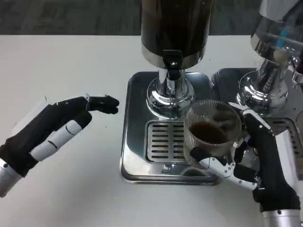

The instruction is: Grasp the cup under the faucet to collect the drink, then remove the cup.

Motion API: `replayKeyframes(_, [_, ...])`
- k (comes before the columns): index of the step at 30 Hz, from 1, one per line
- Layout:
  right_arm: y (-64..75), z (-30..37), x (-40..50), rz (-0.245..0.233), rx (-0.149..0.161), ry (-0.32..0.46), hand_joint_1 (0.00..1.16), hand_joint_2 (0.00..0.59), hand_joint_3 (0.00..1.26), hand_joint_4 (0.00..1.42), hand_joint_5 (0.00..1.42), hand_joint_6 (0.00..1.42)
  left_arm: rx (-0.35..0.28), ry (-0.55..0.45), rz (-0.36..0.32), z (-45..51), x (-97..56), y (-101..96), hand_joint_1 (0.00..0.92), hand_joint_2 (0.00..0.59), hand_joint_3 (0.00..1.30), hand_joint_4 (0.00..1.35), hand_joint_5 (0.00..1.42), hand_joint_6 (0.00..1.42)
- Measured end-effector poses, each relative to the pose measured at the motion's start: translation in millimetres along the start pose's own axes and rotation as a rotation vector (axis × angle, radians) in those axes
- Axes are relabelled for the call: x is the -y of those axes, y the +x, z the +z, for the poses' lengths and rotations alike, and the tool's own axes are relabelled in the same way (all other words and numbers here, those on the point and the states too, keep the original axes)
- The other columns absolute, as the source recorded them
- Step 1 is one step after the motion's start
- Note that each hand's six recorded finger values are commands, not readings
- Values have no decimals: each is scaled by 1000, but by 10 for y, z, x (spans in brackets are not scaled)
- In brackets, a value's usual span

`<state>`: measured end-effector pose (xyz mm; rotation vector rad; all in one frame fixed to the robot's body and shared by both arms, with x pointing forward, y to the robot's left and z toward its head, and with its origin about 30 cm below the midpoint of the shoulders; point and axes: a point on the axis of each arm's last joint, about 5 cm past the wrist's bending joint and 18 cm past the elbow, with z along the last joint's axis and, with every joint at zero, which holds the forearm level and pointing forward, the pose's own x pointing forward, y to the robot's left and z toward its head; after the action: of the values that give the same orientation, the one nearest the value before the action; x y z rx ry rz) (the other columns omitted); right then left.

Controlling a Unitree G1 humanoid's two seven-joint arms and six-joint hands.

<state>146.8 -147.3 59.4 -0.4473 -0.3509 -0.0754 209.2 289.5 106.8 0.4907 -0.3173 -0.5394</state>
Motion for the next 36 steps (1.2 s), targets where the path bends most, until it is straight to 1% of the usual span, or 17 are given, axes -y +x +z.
replayKeyframes(3, [-28,36,25,5,5,-1,864,174,592,680,882,1190,11,16,1,24,19,-20,0,214,370,352,289,188])
replayKeyframes(6, [-48,52,42,12,2,-2,866,173,593,680,883,1190,26,44,-4,47,24,-30,0,211,363,344,282,188])
replayKeyframes(10, [-62,109,82,20,18,6,868,172,598,686,884,1190,59,108,-31,113,19,-52,0,211,330,318,267,172])
replayKeyframes(11, [-59,123,91,21,24,9,868,172,600,688,884,1199,65,123,-38,127,21,-64,0,211,322,305,259,170])
replayKeyframes(12, [-60,149,110,21,35,10,869,172,600,689,884,1201,76,164,-59,157,20,-85,0,211,316,285,249,169])
replayKeyframes(16, [-71,180,136,35,45,10,869,172,601,689,884,1196,92,243,-99,211,5,-129,0,193,278,240,209,153])
replayKeyframes(18, [-75,191,143,43,49,10,870,172,601,689,884,1201,95,265,-112,223,4,-149,0,189,263,220,192,141])
replayKeyframes(22, [-93,208,159,57,49,12,870,172,601,689,884,1205,115,337,-152,278,-23,-186,0,182,231,173,155,115])
replayKeyframes(24, [-99,234,180,60,58,12,870,172,601,689,884,1205,125,391,-189,320,-53,-224,0,181,211,143,116,97])
replayKeyframes(27, [-102,241,191,66,60,10,874,172,601,689,884,1206,128,421,-208,340,-81,-245,0,175,180,106,75,76])
replayKeyframes(30, [-110,263,216,73,68,6,879,170,601,689,884,1206,133,478,-242,380,-138,-271,0,166,166,73,49,58])
replayKeyframes(32, [-110,269,226,72,70,6,881,168,601,689,884,1206,138,491,-246,391,-150,-278,0,165,159,62,36,49])
replayKeyframes(34, [-116,270,234,77,68,6,883,168,601,689,884,1206,139,523,-269,413,-183,-291,0,165,150,51,32,43])
replayKeyframes(36, [-136,266,238,83,60,5,885,167,601,689,884,1206,134,548,-292,432,-216,-303,0,164,139,40,24,41])
